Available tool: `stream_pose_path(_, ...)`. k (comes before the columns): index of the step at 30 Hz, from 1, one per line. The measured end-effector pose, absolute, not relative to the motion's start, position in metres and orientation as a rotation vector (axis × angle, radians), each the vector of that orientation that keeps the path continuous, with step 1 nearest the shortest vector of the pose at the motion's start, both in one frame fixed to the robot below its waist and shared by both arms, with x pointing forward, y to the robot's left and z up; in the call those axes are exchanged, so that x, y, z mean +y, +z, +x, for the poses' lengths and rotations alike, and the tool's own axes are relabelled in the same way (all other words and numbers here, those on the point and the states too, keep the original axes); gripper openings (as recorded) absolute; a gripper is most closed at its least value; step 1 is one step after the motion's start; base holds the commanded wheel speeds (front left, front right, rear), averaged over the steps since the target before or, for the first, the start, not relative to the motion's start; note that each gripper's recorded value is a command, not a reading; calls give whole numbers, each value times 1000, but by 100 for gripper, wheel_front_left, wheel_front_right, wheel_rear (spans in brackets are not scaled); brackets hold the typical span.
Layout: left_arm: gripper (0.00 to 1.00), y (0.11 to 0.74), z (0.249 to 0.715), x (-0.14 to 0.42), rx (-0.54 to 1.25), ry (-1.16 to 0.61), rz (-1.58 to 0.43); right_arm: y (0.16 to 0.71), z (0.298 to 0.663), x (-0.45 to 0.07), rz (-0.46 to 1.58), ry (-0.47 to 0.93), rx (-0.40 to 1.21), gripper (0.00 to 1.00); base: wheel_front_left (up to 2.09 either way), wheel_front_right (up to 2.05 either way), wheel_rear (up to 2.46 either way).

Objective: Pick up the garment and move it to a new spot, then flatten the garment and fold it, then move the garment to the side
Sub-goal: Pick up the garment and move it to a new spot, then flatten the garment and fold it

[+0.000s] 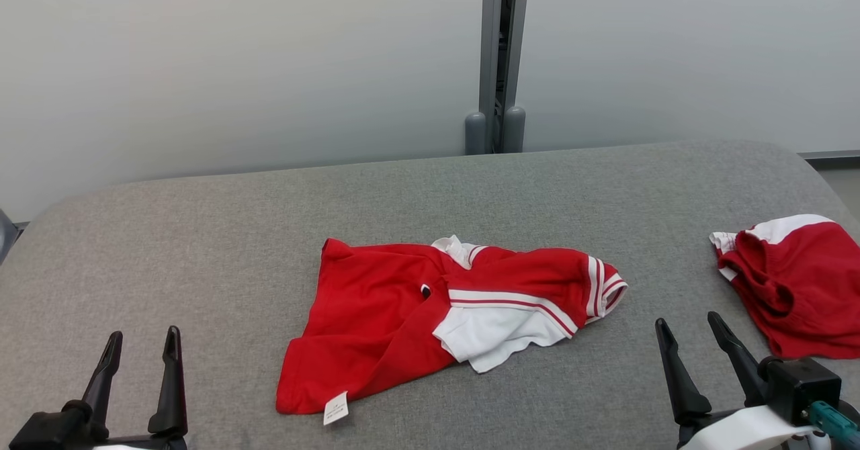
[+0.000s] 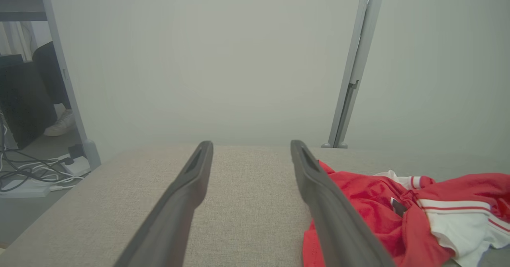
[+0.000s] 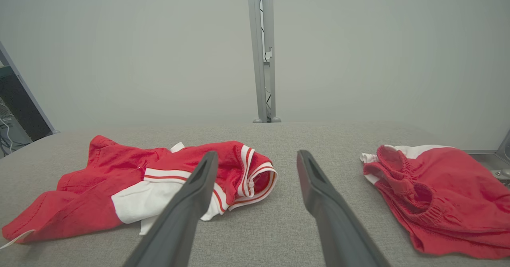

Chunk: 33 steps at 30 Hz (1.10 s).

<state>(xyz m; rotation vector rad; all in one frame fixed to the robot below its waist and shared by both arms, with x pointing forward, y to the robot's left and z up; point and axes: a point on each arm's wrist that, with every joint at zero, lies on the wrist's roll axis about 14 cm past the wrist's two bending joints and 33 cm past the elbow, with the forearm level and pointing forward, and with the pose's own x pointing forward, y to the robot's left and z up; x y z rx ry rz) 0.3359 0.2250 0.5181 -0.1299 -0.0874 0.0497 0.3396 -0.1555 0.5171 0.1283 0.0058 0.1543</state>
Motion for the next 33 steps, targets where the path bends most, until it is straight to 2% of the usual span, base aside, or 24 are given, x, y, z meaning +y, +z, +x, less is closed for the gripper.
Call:
stream_pose_path(27,100,509,331,229,-61,71,-115,528,344,-153,112,161,-27,100,0,0,0)
stream_pose_path(33,100,510,328,234,-66,91,-118,527,347,-130,85,243,-6,100,0,0,0)
